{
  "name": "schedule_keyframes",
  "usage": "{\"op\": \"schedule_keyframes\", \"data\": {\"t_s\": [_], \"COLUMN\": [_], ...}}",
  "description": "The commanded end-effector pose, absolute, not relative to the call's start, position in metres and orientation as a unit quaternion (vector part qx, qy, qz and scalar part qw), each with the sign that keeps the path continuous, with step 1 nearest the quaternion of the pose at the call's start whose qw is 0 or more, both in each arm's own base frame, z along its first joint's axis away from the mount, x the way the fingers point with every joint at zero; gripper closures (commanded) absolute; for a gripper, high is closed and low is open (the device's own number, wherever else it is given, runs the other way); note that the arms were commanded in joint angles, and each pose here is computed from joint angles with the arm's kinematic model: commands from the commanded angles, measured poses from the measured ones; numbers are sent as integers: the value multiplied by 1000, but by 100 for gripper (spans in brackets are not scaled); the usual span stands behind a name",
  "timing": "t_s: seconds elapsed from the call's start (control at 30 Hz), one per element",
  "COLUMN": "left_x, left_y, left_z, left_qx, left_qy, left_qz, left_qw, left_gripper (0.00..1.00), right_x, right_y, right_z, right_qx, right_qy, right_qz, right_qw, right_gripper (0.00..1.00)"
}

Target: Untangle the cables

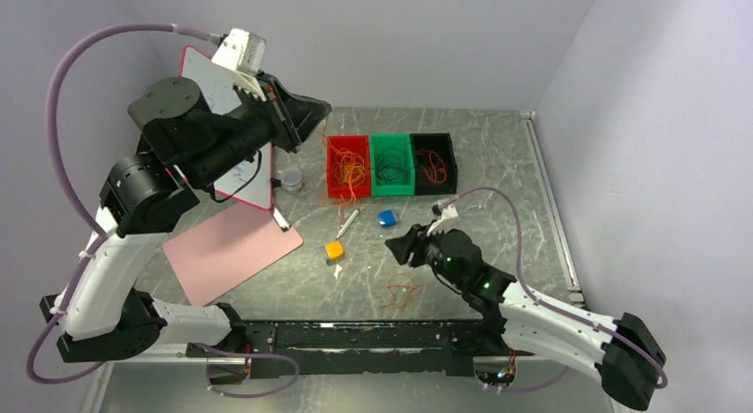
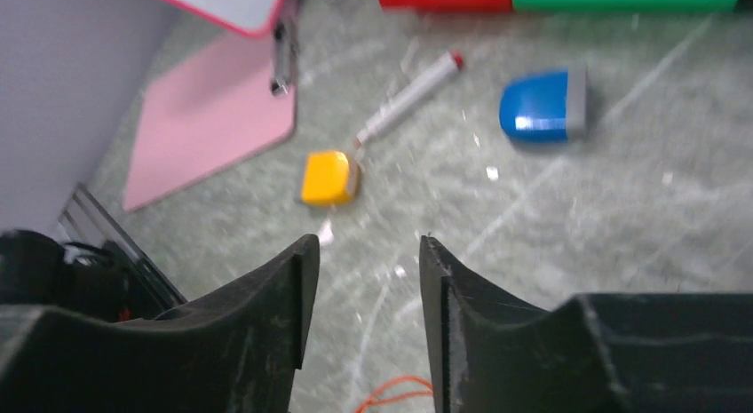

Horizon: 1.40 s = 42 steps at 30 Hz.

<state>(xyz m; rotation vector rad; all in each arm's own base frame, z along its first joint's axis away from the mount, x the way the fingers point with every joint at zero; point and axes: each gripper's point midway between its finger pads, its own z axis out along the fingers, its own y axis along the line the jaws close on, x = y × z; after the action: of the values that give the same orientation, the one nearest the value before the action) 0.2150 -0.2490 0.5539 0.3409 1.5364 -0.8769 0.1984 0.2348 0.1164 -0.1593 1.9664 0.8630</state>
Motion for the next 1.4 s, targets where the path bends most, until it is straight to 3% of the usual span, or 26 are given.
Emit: {"op": "schedule_keyframes", "data": {"t_s": [0.0,0.33,0.47,1.37], "left_x": [218,222,225,243], "left_y": [-252,-263,-265,-281], "left_z": [544,507,498,462], "left_qx": [142,150,133,146], "left_qy": [671,697,706,738], "left_qz": [-384,-377,-382,-365], "left_qw": [618,592,582,549], "left_gripper": [93,93,93,93], "right_x": [215,234,243,211], "right_y": [223,201,189,249], "right_z": [170,235,251,270], "right_qx": [-62,-28,39,-122], "right_qy": [778,752,740,651], "right_qz": [322,276,275,412], "right_qw": [535,598,613,626], "right_gripper": [49,40,29,27]}}
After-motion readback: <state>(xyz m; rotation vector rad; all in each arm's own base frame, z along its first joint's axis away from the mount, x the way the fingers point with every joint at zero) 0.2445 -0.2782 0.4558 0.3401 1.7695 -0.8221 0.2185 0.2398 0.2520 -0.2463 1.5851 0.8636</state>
